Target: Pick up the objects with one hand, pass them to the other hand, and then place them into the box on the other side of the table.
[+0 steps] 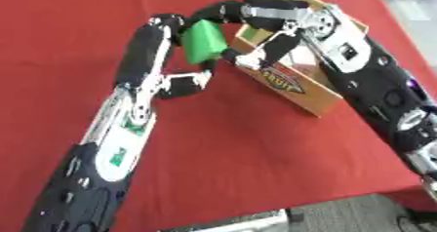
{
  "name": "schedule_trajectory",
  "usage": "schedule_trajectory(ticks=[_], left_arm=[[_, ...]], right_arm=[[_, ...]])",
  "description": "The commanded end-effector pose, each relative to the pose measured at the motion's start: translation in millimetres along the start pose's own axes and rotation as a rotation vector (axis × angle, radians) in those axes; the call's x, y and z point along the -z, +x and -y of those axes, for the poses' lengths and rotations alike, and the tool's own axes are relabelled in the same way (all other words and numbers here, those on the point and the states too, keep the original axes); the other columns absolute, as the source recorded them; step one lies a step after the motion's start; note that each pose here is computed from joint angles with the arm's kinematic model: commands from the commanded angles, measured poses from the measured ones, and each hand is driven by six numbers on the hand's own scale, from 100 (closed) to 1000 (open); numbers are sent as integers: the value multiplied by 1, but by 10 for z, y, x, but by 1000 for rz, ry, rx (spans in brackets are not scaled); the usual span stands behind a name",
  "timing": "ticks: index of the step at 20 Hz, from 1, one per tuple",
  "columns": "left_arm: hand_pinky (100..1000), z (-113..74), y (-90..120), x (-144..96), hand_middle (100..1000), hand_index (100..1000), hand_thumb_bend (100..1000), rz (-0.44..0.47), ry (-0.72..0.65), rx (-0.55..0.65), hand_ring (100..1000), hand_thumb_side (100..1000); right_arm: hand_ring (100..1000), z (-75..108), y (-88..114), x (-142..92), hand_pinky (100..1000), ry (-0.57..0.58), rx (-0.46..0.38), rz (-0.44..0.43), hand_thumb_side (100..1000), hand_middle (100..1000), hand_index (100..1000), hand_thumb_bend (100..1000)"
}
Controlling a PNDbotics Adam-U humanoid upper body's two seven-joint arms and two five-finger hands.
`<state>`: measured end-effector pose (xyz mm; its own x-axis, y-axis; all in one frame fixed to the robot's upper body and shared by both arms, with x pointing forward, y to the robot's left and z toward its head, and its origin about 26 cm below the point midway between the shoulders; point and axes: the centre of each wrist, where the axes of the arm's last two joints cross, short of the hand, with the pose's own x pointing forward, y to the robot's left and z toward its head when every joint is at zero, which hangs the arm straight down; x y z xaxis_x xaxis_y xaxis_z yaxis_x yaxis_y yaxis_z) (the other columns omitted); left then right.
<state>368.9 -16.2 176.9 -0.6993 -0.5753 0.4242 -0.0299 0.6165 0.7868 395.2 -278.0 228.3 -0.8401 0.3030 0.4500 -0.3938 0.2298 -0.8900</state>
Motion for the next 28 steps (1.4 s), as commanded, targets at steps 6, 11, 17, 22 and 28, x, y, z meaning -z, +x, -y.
schedule_trajectory(ticks=[6, 11, 17, 22, 28], left_arm=[[630, -91, 183, 64, 520, 487, 100, 62, 24, -18, 549, 105], [630, -112, 223, 62, 520, 487, 100, 82, 19, -18, 549, 102], [628, -146, 262, 66, 531, 487, 100, 96, 26, -23, 548, 100], [628, -137, 278, 60, 531, 488, 100, 99, 16, -27, 547, 100], [625, -111, 275, 57, 530, 491, 100, 95, 4, -33, 546, 100]], right_arm=[[1000, 113, 28, -90, 973, 151, -171, 62, 233, 949, 1000, 100], [1000, 90, -28, -105, 974, 162, -191, 49, 232, 950, 1000, 100], [1000, 55, -88, -117, 974, 174, -212, 39, 236, 948, 1000, 100], [1000, 50, -108, -119, 969, 171, -208, 36, 229, 939, 1000, 100], [1000, 61, -95, -109, 963, 157, -189, 37, 219, 925, 1000, 100]])
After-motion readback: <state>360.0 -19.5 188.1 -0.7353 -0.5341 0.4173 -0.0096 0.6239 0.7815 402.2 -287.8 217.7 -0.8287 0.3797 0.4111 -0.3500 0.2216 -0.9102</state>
